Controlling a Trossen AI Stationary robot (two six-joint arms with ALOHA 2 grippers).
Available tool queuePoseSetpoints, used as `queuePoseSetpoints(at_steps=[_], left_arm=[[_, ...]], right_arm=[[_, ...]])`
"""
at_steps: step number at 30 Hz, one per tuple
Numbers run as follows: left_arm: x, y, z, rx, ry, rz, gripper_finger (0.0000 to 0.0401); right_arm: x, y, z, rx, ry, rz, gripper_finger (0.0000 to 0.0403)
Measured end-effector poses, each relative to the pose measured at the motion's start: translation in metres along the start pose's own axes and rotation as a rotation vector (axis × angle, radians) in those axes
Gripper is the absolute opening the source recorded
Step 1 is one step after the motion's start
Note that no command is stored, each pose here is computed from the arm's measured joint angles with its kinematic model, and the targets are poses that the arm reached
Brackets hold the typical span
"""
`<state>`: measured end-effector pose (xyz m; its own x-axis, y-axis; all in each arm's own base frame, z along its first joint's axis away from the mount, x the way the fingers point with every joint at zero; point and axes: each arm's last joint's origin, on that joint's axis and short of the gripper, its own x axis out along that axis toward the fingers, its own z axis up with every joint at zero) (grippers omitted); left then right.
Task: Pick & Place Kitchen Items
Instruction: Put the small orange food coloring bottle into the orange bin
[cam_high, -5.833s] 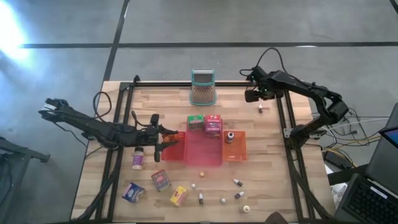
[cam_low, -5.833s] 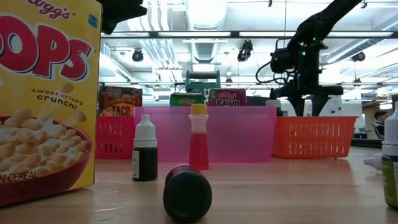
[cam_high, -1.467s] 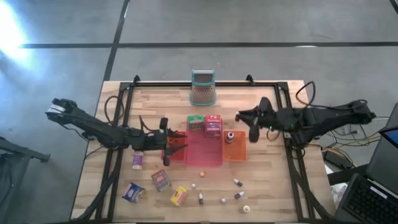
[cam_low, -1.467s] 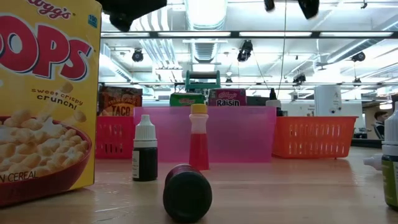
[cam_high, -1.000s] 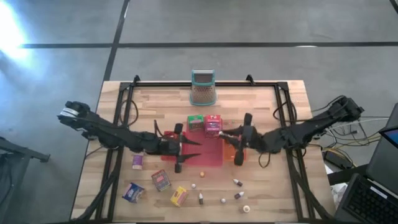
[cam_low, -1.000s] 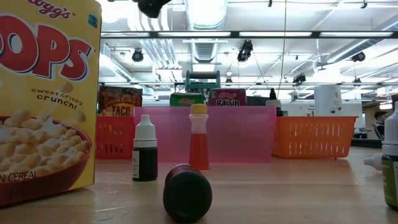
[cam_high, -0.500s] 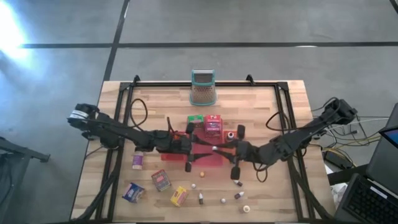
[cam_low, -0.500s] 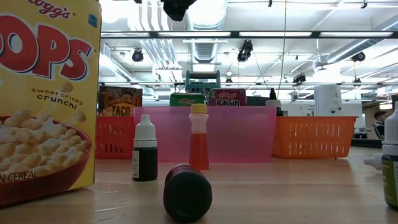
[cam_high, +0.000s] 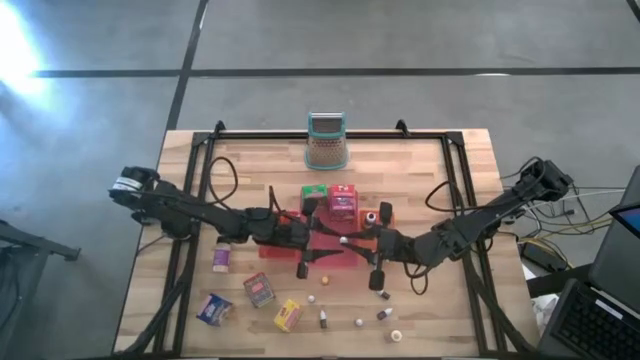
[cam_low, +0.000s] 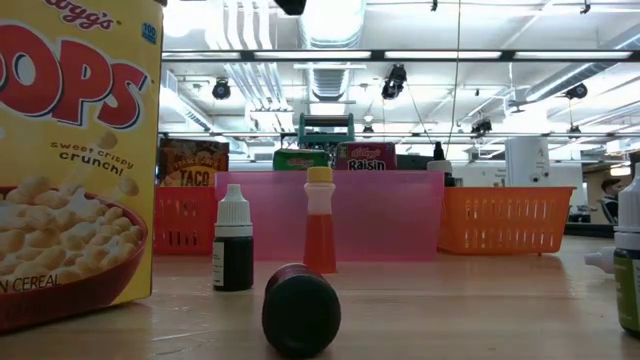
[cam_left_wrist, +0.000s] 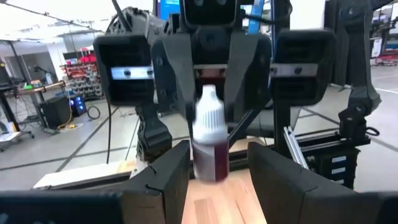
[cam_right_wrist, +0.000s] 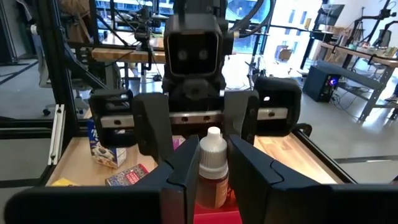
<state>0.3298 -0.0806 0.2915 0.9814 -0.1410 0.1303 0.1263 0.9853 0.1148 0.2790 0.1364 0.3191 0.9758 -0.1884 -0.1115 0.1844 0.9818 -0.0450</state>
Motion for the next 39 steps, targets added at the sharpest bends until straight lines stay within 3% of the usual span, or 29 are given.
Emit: queuePoseSetpoints(at_steps=[7,16,22,26,33,39], left_arm=[[0.0032,0.0017,0.0029,0.007,0.029,-0.008,0.0168],[0.0034,0.0055,0.0019,0.007,0.033,0.003,0.0168],[0.0034,0.0073,0.0012,0.007,0.035,0.009,0.0166],[0.0034,0.0074,0.0011,0.007,0.036,0.008,0.0147],[0.0034,0.0072,0.0011,0.006,0.033,-0.015,0.0095],[0.0034,0.0071,0.0011,0.006,0.033,-0.016,0.0091]], right_arm=[[0.0,0.0,0.0003,-0.003,-0.002,0.0,0.0052],[0.0001,-0.0002,0.0008,0.0,-0.006,0.0,0.0078],[0.0003,-0.0006,0.0021,-0.01,-0.013,-0.002,0.0059],[0.0003,-0.0005,0.0032,-0.015,-0.023,-0.002,0.0052],[0.0001,-0.0008,0.0034,-0.012,-0.023,-0.002,0.0076],[0.0002,-0.0008,0.0034,-0.014,-0.023,-0.002,0.006]])
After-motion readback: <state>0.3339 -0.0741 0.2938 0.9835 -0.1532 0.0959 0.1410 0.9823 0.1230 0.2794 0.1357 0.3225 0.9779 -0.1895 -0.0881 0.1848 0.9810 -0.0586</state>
